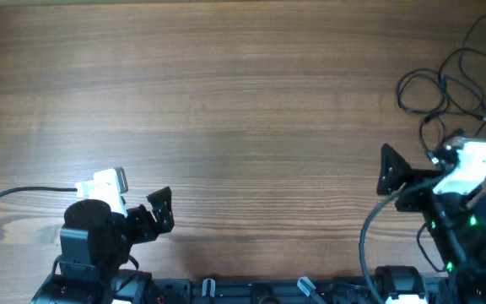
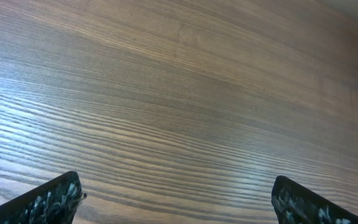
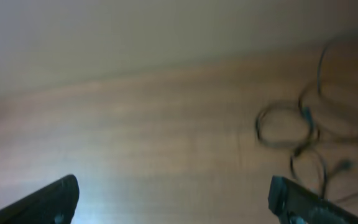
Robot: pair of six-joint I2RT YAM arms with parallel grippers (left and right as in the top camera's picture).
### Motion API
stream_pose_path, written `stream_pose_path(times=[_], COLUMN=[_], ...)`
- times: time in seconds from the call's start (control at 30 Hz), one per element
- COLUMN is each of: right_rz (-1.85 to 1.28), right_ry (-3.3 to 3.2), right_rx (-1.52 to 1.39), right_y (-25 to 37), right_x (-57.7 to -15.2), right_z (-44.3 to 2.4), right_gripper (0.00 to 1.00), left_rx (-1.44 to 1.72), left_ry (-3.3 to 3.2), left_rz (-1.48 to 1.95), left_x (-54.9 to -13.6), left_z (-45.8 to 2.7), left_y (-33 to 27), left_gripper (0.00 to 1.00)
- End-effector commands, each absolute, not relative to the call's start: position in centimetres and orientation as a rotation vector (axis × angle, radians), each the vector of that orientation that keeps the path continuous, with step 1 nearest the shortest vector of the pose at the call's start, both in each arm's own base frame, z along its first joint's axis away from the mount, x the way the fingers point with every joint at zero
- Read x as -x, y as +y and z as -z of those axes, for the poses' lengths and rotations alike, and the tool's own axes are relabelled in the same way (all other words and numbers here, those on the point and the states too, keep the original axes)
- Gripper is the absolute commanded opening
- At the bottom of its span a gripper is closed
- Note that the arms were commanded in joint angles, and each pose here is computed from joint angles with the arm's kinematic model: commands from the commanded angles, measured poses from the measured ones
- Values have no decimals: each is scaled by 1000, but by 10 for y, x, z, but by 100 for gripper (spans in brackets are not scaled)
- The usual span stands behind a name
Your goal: Untangle cables
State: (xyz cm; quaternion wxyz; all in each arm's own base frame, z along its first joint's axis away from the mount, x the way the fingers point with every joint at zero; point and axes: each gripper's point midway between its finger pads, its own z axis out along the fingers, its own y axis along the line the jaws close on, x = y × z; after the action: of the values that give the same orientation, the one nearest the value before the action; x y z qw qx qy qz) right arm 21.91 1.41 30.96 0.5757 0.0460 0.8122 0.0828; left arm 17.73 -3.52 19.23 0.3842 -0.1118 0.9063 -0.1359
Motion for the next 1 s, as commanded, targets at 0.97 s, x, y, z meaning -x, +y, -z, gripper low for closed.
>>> stream_pose_path(times=[0.97], right_rz=[-197], right_ry=[1191], right_rx=[-5], right_y=[17], right_x=[-228], right_z=[-267], right_gripper=[100], left_rx=[288], left_ry=[2311], left_rz=[358], left_x=[-177], left_z=[-191], left_y=[-37], left_gripper=[100])
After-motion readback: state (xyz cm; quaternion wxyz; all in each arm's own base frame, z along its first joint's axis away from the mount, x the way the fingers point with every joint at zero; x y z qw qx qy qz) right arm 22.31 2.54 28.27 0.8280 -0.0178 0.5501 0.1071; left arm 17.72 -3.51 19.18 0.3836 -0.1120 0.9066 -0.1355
